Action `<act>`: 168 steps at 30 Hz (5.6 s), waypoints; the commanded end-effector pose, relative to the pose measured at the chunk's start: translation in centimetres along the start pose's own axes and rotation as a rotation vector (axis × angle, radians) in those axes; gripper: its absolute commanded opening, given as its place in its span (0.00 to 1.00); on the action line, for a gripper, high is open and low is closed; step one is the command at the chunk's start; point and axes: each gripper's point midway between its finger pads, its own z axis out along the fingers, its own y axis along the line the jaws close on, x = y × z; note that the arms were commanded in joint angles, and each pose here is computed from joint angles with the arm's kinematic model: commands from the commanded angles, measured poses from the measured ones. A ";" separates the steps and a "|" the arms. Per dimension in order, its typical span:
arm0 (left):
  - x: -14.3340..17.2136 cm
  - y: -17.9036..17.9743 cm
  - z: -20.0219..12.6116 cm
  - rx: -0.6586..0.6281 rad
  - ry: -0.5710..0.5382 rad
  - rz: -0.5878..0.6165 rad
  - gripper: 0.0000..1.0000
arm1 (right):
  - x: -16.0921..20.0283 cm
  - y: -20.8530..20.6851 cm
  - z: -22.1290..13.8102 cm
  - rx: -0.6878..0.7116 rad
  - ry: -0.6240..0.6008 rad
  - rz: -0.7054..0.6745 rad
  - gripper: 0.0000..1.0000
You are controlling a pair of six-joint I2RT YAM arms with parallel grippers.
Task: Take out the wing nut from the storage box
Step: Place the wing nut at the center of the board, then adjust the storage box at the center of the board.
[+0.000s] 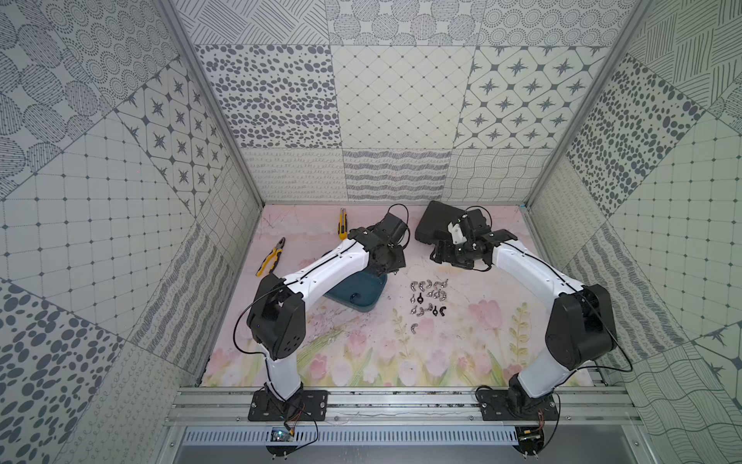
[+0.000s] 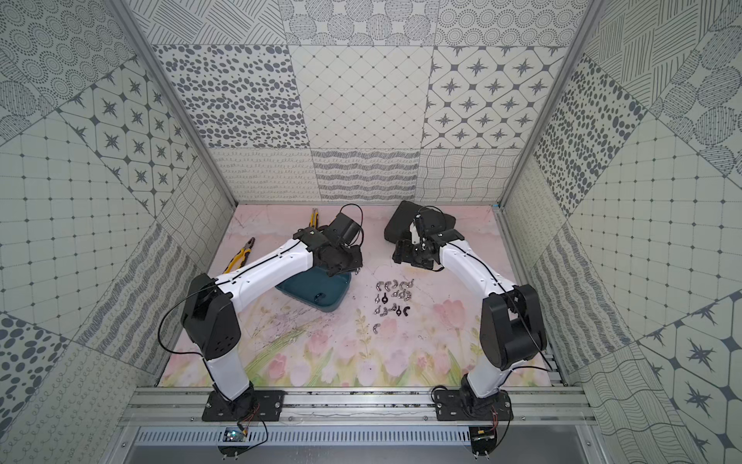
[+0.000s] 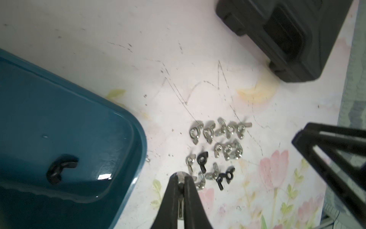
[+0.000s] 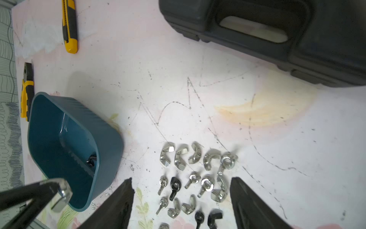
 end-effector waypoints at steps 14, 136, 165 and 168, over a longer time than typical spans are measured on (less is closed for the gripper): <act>15.2 -4.7 5.4 -0.039 0.265 0.257 0.00 | -0.9 -3.8 -4.6 0.019 -0.138 0.078 0.97; 9.7 9.3 -3.6 -0.105 0.233 0.661 0.40 | 0.0 10.2 1.7 -0.143 0.017 -0.078 0.57; 7.4 10.0 2.6 -0.217 0.218 0.830 0.37 | 1.4 8.2 1.9 -0.158 0.053 -0.048 0.60; 7.1 9.8 2.4 -0.215 0.203 0.817 0.36 | 1.5 8.1 1.9 -0.158 0.053 -0.049 0.60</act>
